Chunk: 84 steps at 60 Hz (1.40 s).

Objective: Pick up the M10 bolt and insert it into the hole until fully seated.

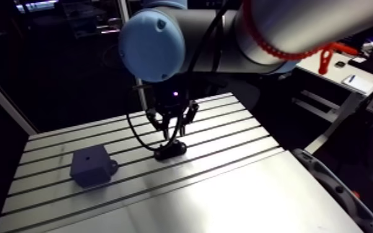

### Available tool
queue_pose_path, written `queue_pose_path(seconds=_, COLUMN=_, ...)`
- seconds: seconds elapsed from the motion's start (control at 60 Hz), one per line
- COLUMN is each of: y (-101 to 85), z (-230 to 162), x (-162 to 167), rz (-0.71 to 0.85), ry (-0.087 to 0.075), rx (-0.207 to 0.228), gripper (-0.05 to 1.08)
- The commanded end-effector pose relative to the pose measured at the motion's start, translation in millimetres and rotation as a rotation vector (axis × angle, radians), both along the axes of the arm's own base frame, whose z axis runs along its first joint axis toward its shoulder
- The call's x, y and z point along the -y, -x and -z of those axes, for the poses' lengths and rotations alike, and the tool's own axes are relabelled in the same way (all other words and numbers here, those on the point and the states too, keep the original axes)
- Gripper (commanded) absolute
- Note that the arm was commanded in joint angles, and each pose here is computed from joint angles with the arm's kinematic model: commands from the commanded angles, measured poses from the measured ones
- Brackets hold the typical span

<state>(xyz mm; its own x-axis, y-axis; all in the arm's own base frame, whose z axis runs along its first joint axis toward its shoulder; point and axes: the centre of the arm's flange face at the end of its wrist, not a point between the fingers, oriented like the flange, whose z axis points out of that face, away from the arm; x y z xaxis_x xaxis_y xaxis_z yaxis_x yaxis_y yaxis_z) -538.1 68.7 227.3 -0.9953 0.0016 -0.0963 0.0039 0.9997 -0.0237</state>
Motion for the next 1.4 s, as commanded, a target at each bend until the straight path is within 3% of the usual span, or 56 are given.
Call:
queue_pose_path(seconds=0.017, y=1.7, z=2, x=-1, rz=0.000, ry=-0.008, rx=-0.015, gripper=0.53)
queue_pose_path(seconds=0.833, y=1.6, z=16, x=-1, rz=0.002, ry=0.002, rx=0.011, gripper=0.53)
queue_pose_path(seconds=1.4, y=1.7, z=19, x=-1, rz=0.001, ry=-0.002, rx=0.017, gripper=0.53)
